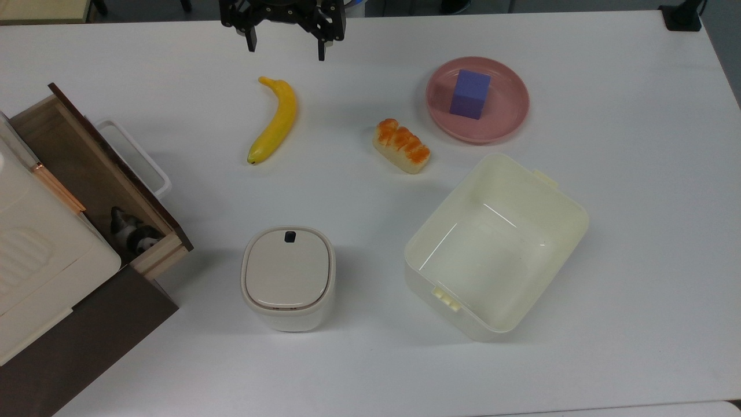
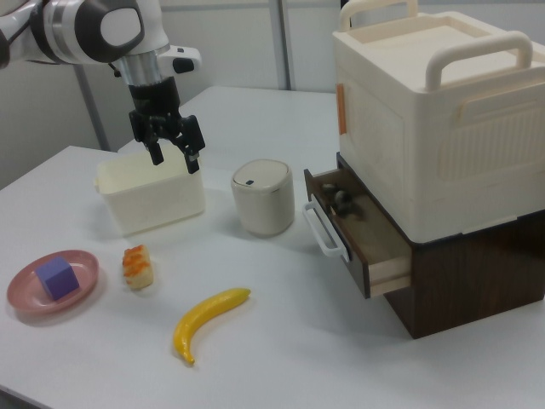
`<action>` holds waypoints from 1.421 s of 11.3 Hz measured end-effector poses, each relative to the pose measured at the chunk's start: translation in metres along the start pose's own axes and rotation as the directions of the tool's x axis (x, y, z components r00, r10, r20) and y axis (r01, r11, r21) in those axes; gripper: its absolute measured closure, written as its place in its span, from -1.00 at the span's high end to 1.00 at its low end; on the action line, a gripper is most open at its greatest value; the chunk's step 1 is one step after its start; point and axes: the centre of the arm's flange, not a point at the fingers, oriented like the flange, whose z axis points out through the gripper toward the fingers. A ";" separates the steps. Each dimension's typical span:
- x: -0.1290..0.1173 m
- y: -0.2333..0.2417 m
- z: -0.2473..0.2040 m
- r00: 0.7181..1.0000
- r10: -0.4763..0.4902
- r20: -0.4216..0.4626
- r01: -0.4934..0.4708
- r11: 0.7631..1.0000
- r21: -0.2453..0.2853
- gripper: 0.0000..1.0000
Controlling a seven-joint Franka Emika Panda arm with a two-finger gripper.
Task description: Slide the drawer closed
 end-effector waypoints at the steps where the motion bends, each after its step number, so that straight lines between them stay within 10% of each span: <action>1: 0.000 0.000 0.000 1.000 0.000 0.000 0.000 1.000 0.000 1.00; 16: 0.002 -0.004 0.006 1.000 -0.011 0.012 0.011 1.000 0.010 0.88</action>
